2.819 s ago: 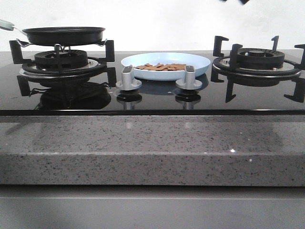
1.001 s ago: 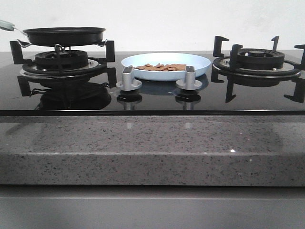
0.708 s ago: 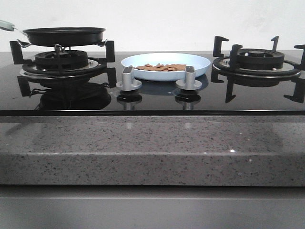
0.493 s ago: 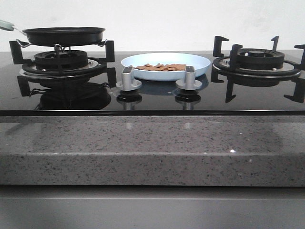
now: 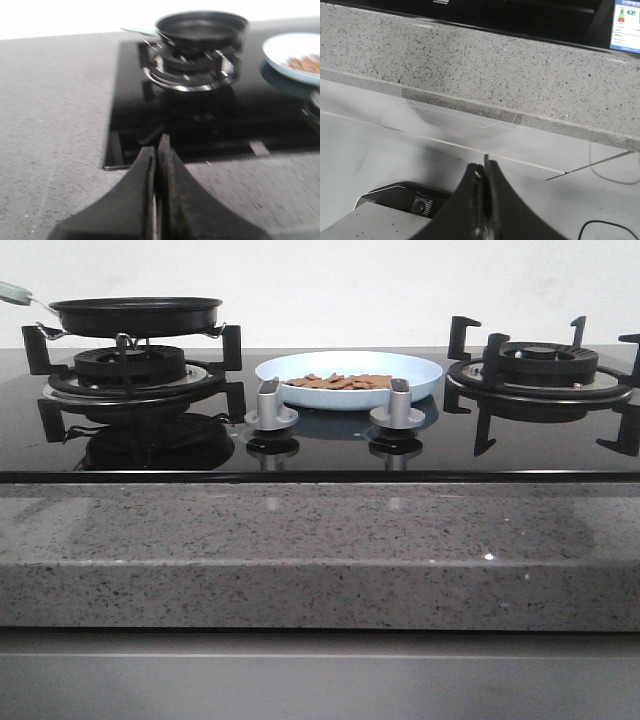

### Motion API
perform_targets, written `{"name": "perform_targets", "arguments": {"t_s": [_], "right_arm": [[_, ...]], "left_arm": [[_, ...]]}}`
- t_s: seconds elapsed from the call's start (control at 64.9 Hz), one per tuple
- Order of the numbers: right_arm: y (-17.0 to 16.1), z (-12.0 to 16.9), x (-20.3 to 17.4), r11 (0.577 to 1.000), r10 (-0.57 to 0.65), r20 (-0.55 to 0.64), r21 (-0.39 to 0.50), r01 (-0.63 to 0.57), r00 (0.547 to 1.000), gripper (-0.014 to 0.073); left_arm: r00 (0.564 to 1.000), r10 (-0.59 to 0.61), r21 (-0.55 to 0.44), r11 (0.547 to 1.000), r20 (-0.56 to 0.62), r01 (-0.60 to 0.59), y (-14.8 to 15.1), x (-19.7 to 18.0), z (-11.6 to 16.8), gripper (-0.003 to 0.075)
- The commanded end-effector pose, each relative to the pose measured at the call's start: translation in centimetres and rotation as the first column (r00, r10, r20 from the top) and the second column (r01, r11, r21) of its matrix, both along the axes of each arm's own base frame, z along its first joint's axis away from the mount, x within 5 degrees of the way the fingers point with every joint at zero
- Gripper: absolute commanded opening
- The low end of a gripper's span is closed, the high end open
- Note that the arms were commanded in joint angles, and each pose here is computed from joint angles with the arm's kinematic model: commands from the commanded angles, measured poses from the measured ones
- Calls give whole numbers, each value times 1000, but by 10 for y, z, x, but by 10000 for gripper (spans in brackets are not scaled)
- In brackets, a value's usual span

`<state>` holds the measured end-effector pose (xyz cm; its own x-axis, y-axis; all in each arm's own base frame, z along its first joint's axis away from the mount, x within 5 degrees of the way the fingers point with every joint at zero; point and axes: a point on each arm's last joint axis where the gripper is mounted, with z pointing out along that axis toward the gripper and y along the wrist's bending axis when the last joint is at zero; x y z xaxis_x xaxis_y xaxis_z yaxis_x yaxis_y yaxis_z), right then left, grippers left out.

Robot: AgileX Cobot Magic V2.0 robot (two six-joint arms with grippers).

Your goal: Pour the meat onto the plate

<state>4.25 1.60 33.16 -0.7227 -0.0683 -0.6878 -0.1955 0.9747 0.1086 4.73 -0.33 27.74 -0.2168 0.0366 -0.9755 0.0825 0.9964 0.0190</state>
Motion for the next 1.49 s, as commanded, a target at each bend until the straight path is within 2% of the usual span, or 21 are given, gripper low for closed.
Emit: {"name": "perform_targets", "arguments": {"t_s": [0.0, 0.323, 0.477, 0.57, 0.847, 1.479], "right_arm": [[0, 10, 4, 1000, -10, 76, 11, 9, 997, -120], [0, 10, 4, 1000, -10, 76, 11, 9, 997, -120], [0, 10, 4, 1000, -10, 72, 10, 9, 997, -120], [0, 10, 4, 1000, -9, 70, 10, 9, 998, -120], [0, 10, 4, 1000, -9, 70, 10, 9, 998, -120], [0, 10, 4, 1000, -9, 70, 10, 9, 998, -120]], "left_arm": [[987, 42, -56, 998, 156, -33, 2, 0, 5, -20], [945, 78, -148, 988, 319, -32, 2, 4, -49, -20], [947, 81, -164, 986, 311, -30, 2, 7, -65, -20], [950, 81, -168, 985, 302, -31, 2, 7, -66, -20], [914, 79, -160, 987, 397, -16, 2, 6, -57, -20], [915, 79, -160, 987, 396, -17, 2, 6, -57, -20]]}}
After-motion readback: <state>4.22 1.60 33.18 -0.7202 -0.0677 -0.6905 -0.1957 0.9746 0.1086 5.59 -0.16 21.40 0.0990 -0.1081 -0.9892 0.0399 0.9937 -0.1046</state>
